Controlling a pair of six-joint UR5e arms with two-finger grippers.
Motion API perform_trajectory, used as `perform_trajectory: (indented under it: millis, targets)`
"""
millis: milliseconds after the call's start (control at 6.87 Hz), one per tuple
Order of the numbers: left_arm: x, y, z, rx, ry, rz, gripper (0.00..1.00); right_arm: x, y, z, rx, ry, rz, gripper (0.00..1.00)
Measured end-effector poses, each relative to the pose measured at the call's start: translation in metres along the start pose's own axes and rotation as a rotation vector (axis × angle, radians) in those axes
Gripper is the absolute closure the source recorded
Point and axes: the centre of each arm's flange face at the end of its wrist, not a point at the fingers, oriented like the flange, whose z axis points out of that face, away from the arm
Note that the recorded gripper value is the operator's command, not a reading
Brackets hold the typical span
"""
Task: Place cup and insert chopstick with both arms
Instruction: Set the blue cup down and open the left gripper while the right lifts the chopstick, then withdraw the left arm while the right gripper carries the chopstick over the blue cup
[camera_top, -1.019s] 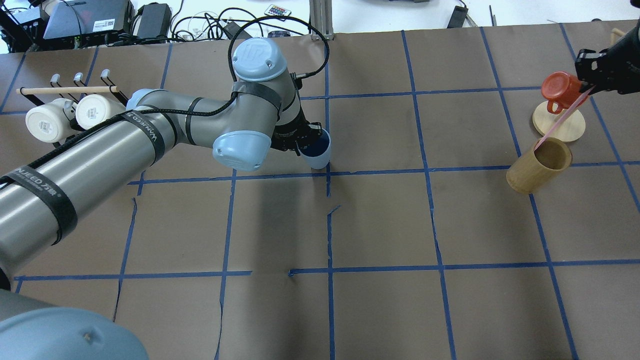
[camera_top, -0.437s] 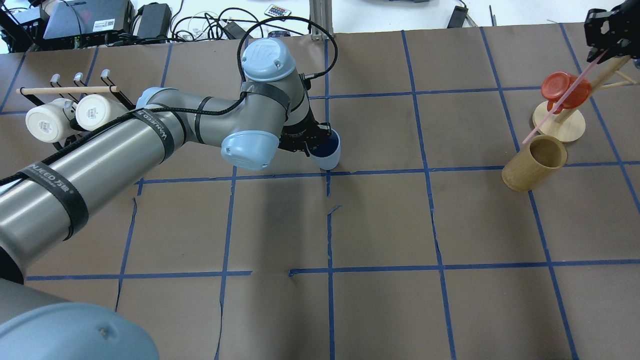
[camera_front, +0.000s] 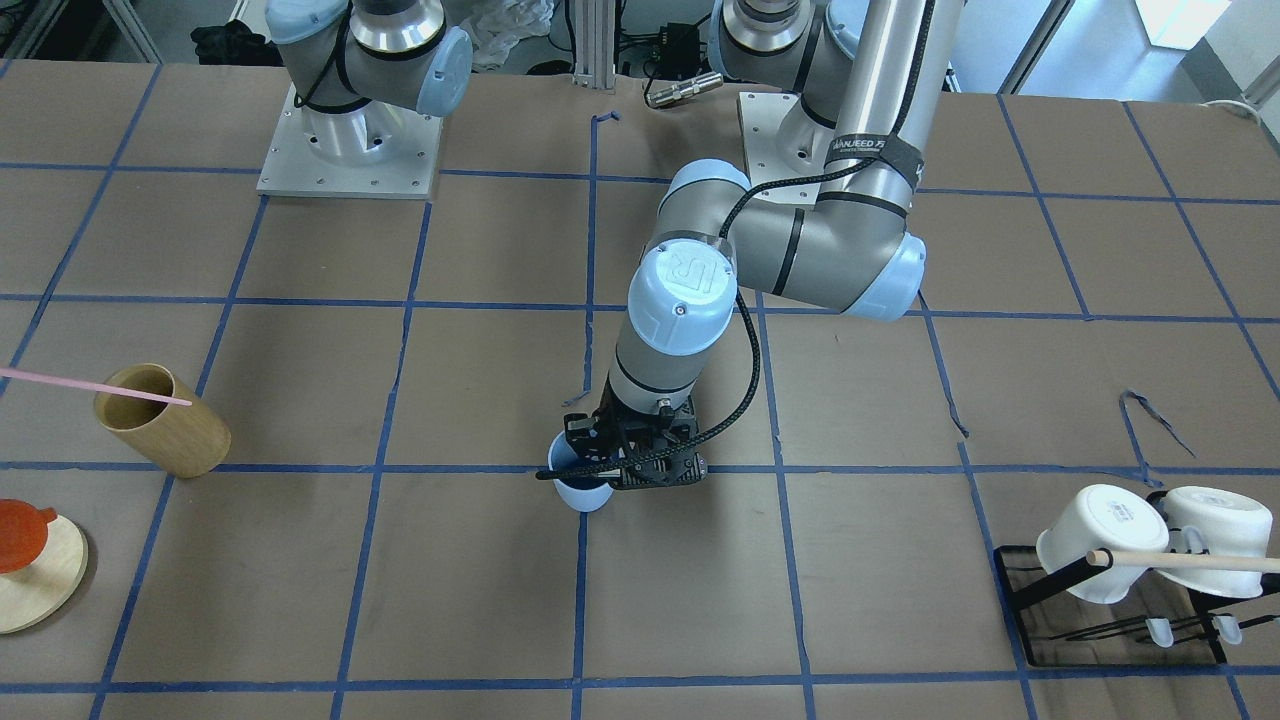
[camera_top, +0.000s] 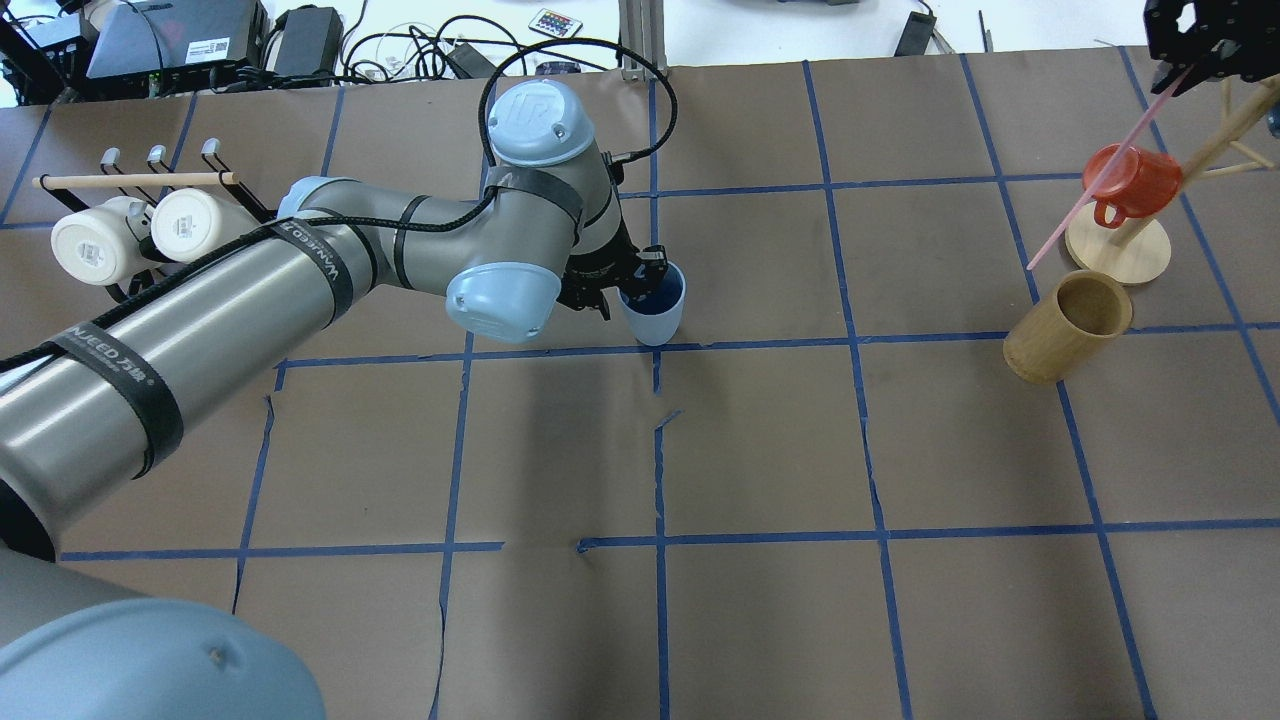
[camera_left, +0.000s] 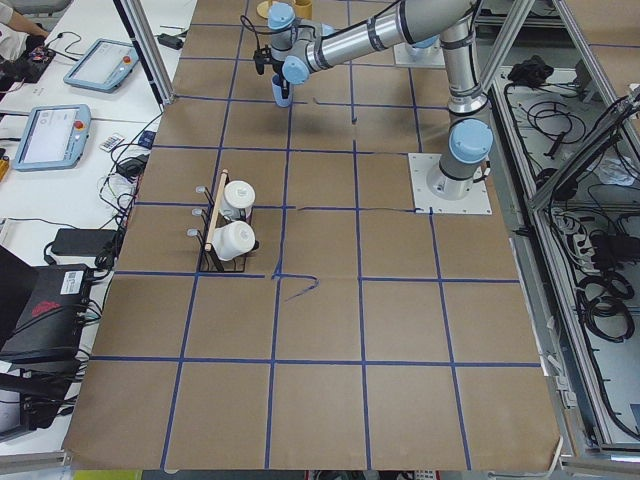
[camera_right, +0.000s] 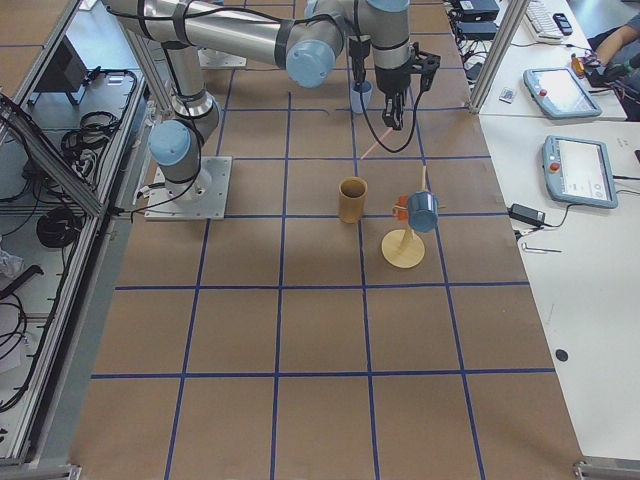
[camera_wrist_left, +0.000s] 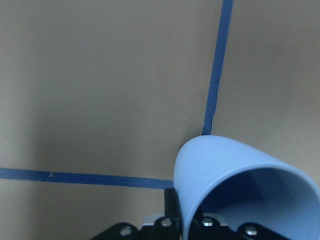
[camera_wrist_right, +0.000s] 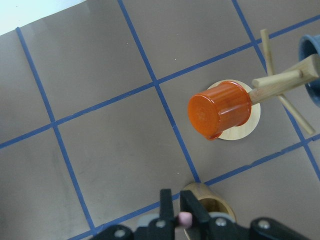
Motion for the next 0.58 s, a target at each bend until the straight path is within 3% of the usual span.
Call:
perform_trajectory:
  millis: [291,583]
  targets:
    - [-0.005,-0.026,-0.056,0.016,-0.013,0.035,0.15,-0.047,0.013,-0.006,0.0,-0.022,0.028,0.93]
    - [-0.077,-0.065,-0.138,-0.038,-0.062,0.153,0.16,-0.123,0.043,-0.001,0.005,-0.005,0.091,0.93]
